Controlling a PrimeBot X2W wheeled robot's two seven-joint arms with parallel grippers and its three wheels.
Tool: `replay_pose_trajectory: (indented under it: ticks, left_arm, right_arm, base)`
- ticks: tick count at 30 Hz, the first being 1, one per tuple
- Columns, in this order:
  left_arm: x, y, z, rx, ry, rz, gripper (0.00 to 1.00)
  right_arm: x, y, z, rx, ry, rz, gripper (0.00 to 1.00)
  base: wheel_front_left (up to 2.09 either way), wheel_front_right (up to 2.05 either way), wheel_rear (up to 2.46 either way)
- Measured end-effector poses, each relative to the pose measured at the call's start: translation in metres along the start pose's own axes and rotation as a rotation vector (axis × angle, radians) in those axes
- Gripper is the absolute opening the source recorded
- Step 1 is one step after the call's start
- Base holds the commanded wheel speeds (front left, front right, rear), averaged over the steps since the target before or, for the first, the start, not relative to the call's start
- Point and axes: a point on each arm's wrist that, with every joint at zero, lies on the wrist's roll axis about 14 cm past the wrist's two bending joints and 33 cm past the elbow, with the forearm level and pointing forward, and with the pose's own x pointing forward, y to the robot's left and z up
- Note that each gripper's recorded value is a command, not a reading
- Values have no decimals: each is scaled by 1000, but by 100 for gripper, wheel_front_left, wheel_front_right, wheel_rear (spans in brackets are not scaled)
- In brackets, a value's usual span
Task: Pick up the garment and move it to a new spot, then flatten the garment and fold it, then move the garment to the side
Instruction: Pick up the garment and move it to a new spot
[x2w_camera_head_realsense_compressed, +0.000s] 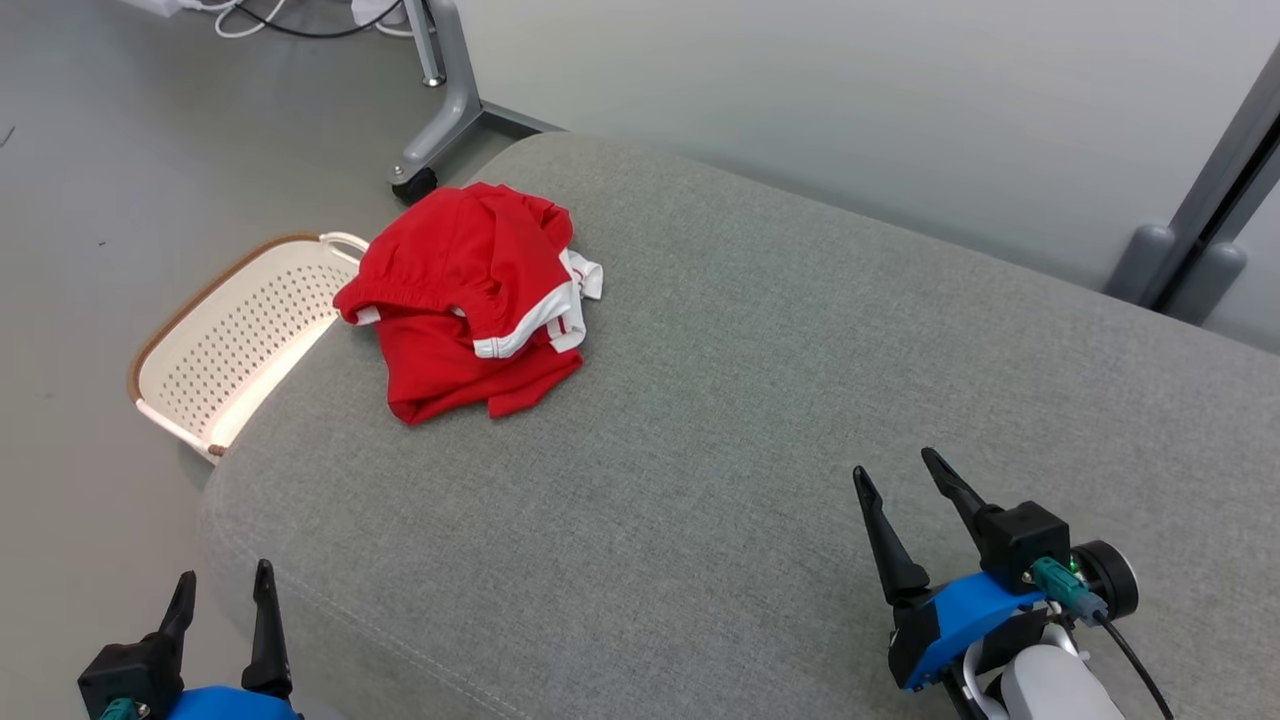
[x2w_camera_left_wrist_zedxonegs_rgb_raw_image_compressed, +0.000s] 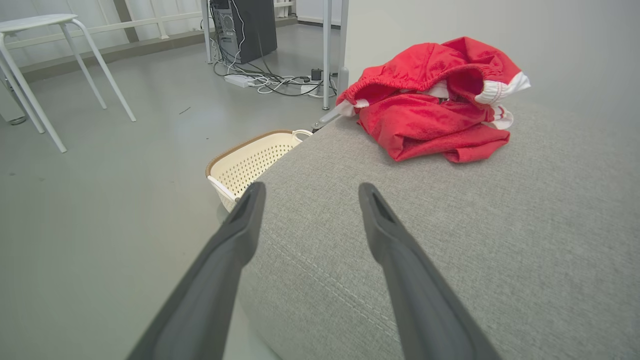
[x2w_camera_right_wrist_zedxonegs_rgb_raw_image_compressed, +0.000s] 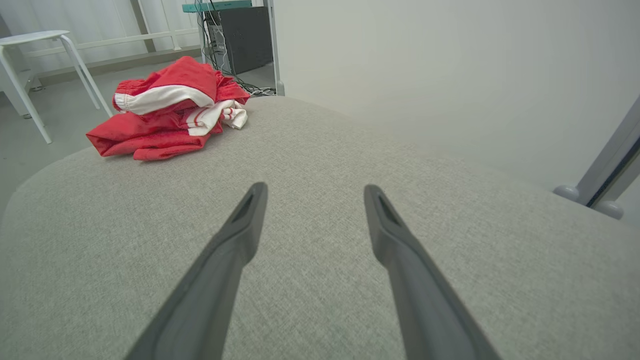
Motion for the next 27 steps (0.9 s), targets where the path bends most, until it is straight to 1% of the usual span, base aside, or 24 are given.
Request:
replay_pose_trajectory:
  ticks: [3,6,13,17,21,27]
  left_arm:
    - [0,0,-2,4,12,4,100]
    - [5,-6,-3,11,20,-18,100]
    - [28,-22,3,25,35,-78,100]
    - [60,-42,14,13,36,-128,100]
    - [90,-54,23,28,45,-168,100]
    - [133,-90,34,46,55,-258,100]
  right_arm:
    - [3,1,-3,3,6,6,100]
    - [2,-4,-5,1,10,-6,100]
    - [-5,-22,-14,30,18,-62,100]
    - [-8,-35,-25,30,32,-85,100]
    - [-7,-46,-33,33,36,-100,100]
    - [-4,-64,-43,34,34,-127,100]
  base:
    - [0,0,0]
    - [0,0,0]
    - [0,0,0]
    - [0,0,0]
    - [0,0,0]
    - [0,0,0]
